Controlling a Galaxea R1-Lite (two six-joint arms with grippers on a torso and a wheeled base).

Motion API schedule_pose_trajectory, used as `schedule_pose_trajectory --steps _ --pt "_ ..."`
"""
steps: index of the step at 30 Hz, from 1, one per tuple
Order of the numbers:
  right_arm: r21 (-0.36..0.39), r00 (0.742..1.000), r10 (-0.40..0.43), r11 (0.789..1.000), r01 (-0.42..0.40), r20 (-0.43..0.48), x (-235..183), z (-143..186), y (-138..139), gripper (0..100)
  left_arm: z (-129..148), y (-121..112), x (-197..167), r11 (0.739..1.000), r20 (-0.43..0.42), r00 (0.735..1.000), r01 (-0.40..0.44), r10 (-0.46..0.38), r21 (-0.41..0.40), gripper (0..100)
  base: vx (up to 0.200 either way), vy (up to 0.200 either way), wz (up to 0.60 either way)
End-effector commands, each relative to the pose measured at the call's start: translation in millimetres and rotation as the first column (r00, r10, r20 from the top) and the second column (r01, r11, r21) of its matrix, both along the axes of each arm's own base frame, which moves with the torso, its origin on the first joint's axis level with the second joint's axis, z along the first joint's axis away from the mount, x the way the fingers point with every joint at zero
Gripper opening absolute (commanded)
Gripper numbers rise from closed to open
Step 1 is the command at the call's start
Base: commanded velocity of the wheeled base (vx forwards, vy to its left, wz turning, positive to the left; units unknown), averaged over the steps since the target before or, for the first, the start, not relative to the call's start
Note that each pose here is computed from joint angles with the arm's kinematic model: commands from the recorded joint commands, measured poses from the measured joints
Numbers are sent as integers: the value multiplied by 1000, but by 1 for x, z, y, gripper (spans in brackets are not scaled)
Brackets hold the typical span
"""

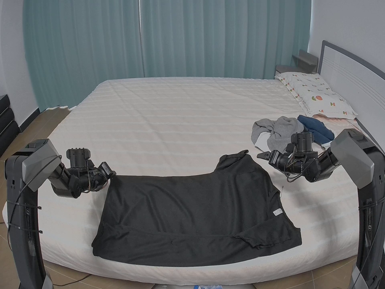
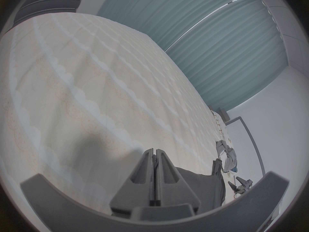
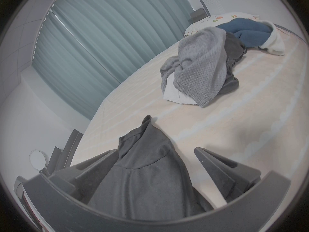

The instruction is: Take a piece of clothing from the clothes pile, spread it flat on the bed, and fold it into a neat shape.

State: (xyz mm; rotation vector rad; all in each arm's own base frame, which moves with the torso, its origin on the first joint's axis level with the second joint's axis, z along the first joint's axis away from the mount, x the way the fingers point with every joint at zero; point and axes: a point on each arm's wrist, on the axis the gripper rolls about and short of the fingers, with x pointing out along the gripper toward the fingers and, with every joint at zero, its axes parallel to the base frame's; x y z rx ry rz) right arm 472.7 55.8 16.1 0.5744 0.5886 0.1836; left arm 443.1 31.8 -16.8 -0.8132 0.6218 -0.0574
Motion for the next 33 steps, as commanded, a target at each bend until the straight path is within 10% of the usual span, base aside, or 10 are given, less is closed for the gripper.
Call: schedule_pose_trajectory --steps 1,25,26,33 --pt "-7 999 -5 1000 5 -40 15 -39 3 100 -1 1 0 1000 -2 1000 -2 2 -1 0 0 0 0" --pt "20 999 -36 999 37 -22 43 -47 22 100 -1 1 0 1000 0 1000 -1 1 1 0 0 0 0" --pt "19 999 -38 999 38 -27 43 -47 21 0 -1 1 0 1000 0 1000 -1 1 1 0 0 0 0" --pt "18 998 -58 998 58 -34 43 -43 10 0 1 1 0 1000 3 1000 -2 2 3 0 0 0 0"
